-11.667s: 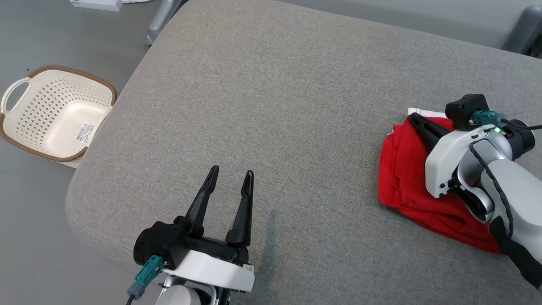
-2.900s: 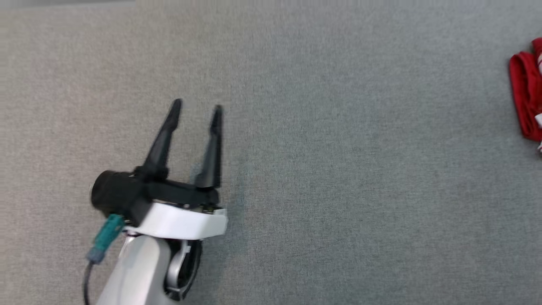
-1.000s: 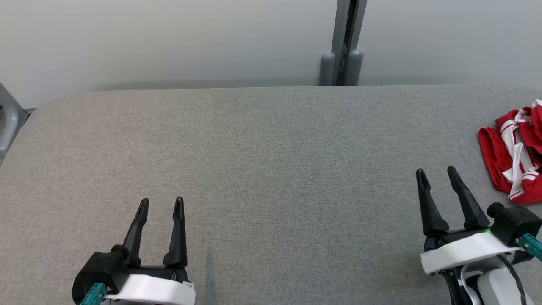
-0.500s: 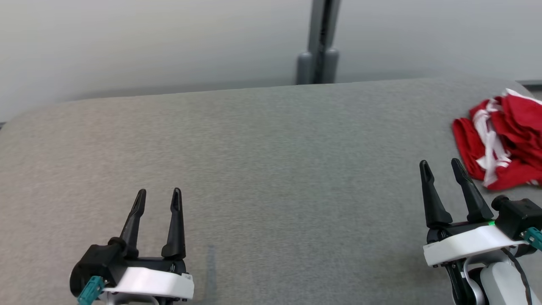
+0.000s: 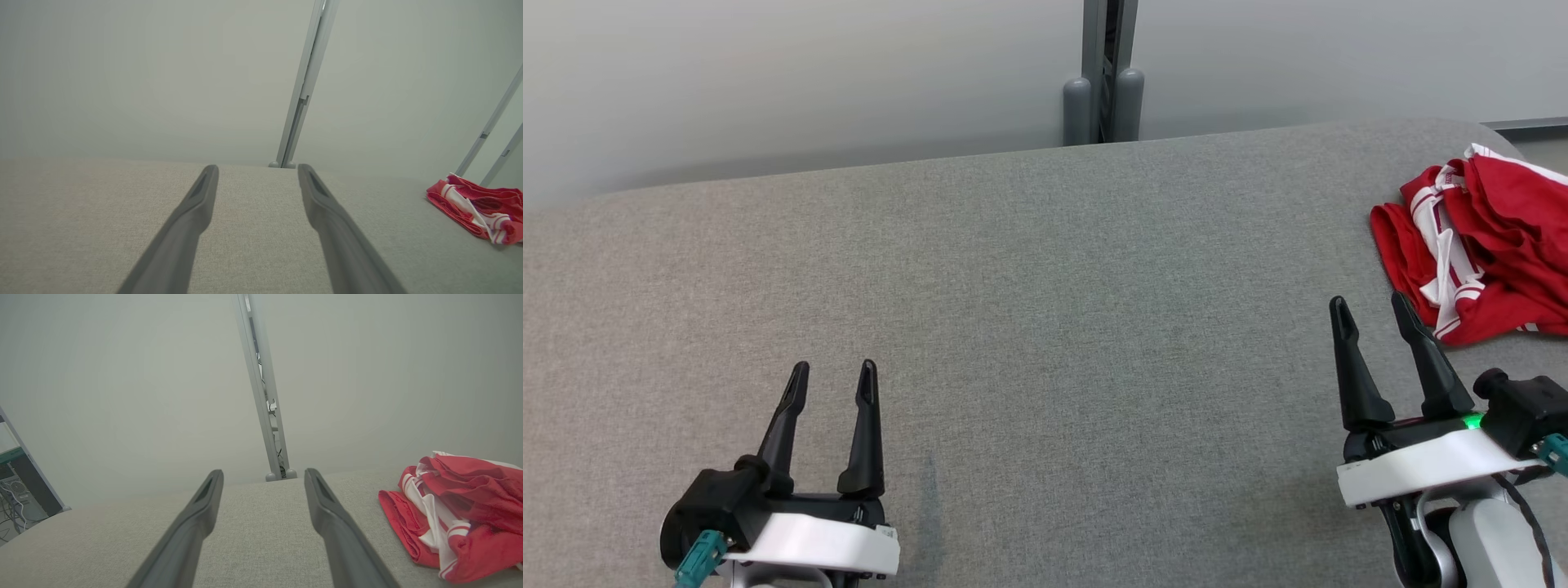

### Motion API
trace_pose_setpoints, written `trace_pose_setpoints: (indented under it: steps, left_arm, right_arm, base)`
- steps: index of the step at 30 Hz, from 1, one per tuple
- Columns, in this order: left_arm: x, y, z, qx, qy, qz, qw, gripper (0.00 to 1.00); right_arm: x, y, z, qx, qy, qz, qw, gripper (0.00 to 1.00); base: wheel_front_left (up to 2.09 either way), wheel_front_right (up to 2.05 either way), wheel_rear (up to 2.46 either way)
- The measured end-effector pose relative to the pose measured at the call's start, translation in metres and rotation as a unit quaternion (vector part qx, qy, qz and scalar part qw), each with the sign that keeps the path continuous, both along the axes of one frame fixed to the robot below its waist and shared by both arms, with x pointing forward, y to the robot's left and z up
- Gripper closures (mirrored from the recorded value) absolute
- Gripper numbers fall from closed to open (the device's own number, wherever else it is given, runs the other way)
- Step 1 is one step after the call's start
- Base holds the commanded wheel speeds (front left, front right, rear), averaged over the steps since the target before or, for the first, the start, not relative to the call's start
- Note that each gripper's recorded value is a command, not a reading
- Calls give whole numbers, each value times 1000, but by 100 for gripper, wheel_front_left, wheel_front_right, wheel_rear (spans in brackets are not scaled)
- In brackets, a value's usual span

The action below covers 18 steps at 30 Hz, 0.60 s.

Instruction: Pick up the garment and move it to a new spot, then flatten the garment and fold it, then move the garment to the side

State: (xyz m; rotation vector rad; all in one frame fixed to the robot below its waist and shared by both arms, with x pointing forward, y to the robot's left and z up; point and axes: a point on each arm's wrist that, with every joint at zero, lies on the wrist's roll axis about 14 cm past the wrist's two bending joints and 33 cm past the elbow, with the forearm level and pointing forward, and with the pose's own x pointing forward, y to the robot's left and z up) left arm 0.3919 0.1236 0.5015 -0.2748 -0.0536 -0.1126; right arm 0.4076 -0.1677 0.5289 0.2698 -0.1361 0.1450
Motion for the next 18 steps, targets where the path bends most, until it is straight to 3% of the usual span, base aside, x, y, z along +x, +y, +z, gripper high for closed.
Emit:
trace_pose_setpoints:
  steps: [18]
  left_arm:
    - [5,10,13,-21,-19,14,1000,0]
  right_arm:
    - [-3,14,8,1,-10,40,999,0]
  base:
    - [0,0,0]
